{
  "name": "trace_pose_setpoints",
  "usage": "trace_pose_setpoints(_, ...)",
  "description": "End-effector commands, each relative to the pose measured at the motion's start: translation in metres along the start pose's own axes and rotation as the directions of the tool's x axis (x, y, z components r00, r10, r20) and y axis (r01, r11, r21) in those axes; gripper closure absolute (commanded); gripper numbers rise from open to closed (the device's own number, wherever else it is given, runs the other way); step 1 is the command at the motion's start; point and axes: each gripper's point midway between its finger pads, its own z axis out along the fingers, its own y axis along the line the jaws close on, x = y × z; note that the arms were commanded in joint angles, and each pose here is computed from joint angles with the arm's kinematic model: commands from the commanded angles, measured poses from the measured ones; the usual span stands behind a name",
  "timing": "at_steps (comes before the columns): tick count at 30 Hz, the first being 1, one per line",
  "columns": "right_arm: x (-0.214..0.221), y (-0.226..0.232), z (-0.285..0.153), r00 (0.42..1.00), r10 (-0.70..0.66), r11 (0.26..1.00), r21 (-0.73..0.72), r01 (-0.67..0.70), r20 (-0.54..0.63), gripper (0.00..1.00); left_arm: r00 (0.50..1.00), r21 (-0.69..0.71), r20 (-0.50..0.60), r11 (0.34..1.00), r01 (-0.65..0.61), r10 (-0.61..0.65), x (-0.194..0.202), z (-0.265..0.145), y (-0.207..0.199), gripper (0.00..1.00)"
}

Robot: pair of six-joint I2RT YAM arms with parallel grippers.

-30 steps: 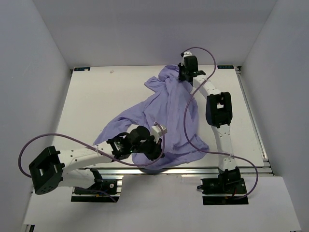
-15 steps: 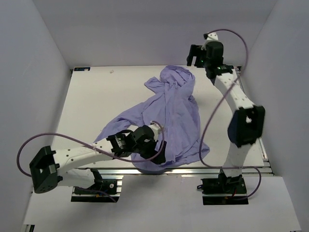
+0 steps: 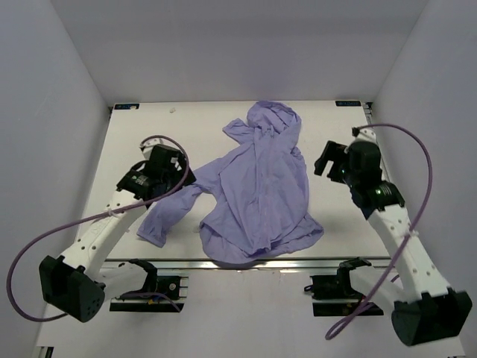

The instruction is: Zip up the jacket

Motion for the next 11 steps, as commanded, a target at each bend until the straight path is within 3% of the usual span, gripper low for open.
trace_pose_setpoints(1,-0.004,-0.020,-0.023,0.997,0.022,0.997,0.077,-0.028,0.080,0.11,0.994,0.036,0.073,0.996,0.077,-0.079,-0.040,-0.023,0.003,0.02)
trace_pose_setpoints(6,0.003,-0.038,-0.042,0.997,0.035,0.985,0.168,-0.046,0.066,0.11,0.993,-0.038,0.041,0.993,0.112,-0.110,-0.050,-0.011,0.025,0.02)
trace_pose_setpoints(11,0.009,-0.034,-0.040,0.998,0.033,0.989,0.141,-0.040,0.049,0.10,0.991,-0.017,0.055,0.992,0.123,-0.122,-0.052,-0.010,0.027,0.02)
